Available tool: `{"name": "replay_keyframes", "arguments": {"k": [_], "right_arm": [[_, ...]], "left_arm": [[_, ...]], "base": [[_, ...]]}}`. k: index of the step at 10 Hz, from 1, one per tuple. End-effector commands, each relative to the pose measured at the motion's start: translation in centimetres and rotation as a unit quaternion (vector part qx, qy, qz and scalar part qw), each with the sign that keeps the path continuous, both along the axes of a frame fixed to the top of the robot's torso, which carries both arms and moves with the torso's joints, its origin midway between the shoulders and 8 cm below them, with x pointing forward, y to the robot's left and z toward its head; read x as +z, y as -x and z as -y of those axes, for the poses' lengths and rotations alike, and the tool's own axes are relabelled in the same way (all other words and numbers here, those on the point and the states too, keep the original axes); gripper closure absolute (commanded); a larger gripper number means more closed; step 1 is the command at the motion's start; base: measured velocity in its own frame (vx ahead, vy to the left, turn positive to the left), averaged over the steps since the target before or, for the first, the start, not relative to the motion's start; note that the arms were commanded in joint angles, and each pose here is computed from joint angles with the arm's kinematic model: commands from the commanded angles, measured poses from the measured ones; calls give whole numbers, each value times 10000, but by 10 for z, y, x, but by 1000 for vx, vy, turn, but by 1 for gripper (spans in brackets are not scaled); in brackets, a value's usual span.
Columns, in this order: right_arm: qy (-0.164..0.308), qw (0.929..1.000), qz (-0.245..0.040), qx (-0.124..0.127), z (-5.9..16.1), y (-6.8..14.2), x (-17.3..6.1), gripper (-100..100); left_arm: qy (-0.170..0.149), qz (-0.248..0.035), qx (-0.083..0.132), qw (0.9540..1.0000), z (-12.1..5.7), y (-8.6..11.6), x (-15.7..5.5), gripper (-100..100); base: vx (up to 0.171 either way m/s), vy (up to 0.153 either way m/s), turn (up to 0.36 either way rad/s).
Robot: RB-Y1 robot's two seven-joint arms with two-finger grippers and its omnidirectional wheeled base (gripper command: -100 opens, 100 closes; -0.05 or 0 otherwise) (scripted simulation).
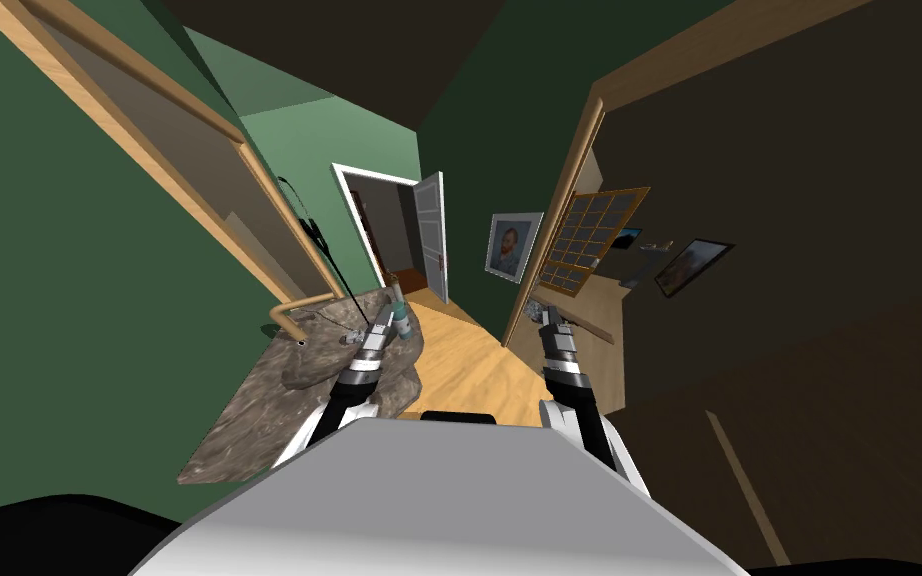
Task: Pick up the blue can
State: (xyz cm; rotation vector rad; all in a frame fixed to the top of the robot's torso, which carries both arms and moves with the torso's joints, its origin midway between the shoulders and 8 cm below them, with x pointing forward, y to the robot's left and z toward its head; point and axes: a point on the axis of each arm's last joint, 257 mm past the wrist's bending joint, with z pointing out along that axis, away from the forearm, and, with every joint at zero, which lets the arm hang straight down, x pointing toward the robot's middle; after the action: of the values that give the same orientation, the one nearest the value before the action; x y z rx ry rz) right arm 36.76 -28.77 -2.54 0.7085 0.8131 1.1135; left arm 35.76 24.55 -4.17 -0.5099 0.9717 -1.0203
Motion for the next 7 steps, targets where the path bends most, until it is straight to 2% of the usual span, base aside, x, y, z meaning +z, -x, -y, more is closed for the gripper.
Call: {"name": "replay_keyframes", "arguments": {"k": [1,5,6,7], "right_arm": [[0,10000,0,0,0,0,0,0],[0,10000,-1,0,0,0,0,0],[0,10000,-1,0,0,0,0,0],[0,10000,-1,0,0,0,0,0]], "left_arm": [[-217,-370,117,9990,-2,-2,-25,-100],[-552,-1038,376,9924,-8,-5,-74,-100],[-635,-1191,440,9899,-9,-5,-85,-100],[-815,-1470,562,9842,-13,-4,-106,-100]], "base": [[-94,-33,-47],[-59,-25,-32],[-42,-35,-18],[-41,-46,-21]]}}
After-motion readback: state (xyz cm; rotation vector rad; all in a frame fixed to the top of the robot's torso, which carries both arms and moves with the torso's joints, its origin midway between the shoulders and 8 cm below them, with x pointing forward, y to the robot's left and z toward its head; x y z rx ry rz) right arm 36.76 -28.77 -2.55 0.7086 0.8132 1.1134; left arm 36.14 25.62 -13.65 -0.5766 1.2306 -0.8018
